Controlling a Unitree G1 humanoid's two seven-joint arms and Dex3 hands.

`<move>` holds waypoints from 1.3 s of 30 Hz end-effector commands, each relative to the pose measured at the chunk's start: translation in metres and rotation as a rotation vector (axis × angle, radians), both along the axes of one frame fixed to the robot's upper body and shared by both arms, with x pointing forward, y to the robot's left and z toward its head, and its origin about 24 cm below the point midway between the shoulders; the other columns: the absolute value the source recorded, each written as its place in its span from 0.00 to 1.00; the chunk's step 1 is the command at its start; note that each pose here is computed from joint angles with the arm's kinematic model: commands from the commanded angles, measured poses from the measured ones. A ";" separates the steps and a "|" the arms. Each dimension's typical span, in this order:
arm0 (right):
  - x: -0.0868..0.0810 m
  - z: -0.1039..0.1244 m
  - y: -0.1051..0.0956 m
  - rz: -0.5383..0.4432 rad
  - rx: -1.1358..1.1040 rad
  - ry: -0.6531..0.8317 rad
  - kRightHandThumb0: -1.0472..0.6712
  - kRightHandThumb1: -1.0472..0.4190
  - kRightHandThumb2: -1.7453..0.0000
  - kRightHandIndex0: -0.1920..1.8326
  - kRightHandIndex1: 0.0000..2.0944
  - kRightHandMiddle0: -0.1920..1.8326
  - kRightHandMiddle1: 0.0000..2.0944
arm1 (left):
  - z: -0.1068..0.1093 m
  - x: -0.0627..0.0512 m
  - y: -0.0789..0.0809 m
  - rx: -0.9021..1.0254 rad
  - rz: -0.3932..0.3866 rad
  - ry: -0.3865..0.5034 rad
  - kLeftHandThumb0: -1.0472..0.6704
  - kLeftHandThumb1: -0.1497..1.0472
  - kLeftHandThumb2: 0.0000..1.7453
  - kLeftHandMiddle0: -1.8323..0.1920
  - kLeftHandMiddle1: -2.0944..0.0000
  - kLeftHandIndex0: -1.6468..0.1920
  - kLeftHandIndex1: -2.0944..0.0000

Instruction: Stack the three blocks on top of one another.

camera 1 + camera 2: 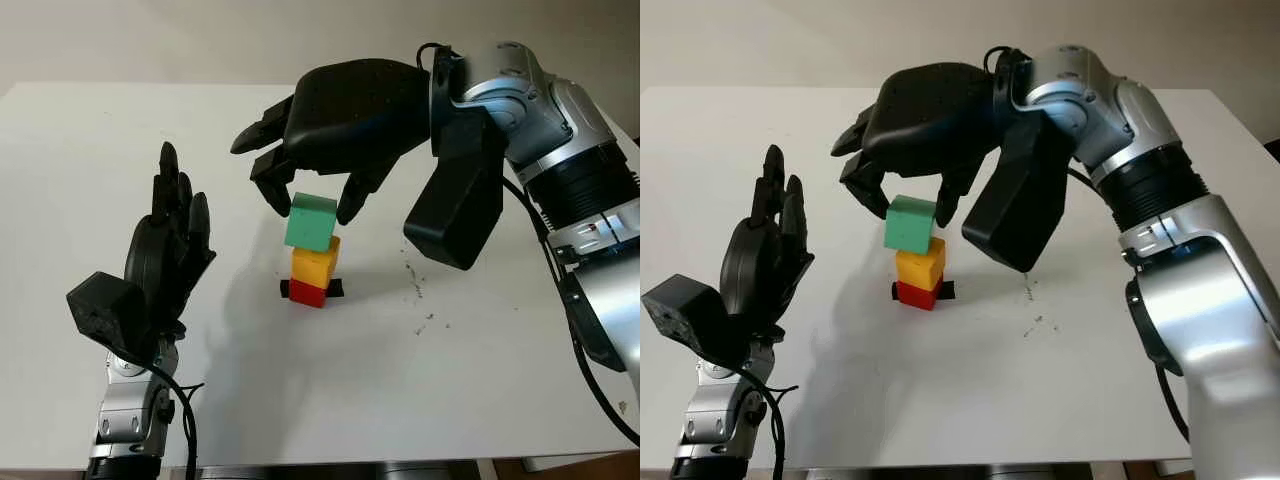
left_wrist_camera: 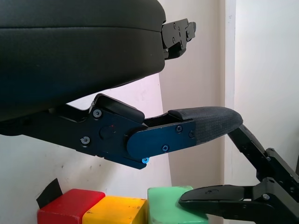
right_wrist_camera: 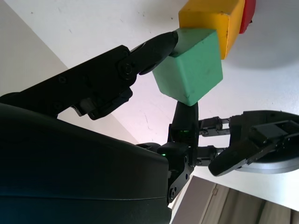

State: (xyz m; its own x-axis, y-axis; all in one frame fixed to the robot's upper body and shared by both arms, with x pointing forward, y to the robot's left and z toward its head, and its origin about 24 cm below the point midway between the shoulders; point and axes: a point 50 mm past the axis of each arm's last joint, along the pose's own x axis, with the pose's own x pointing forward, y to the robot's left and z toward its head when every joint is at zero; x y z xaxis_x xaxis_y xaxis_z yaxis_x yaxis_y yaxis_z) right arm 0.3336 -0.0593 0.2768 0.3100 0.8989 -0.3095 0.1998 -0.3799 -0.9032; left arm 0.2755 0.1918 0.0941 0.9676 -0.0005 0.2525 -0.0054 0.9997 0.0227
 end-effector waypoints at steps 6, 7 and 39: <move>0.000 -0.003 -0.001 -0.002 -0.033 -0.005 0.41 0.09 0.97 0.25 0.03 0.34 0.57 | 0.002 0.000 -0.001 -0.002 0.004 -0.016 0.14 1.00 0.35 0.99 0.97 0.99 0.97; 0.000 -0.003 -0.001 -0.002 -0.036 -0.002 0.41 0.09 0.97 0.25 0.03 0.34 0.57 | 0.002 0.000 -0.001 0.000 0.003 -0.018 0.14 1.00 0.35 0.99 0.97 0.99 0.97; -0.001 -0.010 -0.006 -0.043 -0.136 0.042 0.23 0.10 0.97 0.01 0.00 0.08 0.07 | 0.002 0.000 0.000 0.007 -0.005 -0.016 0.14 1.00 0.35 0.99 0.97 0.99 0.97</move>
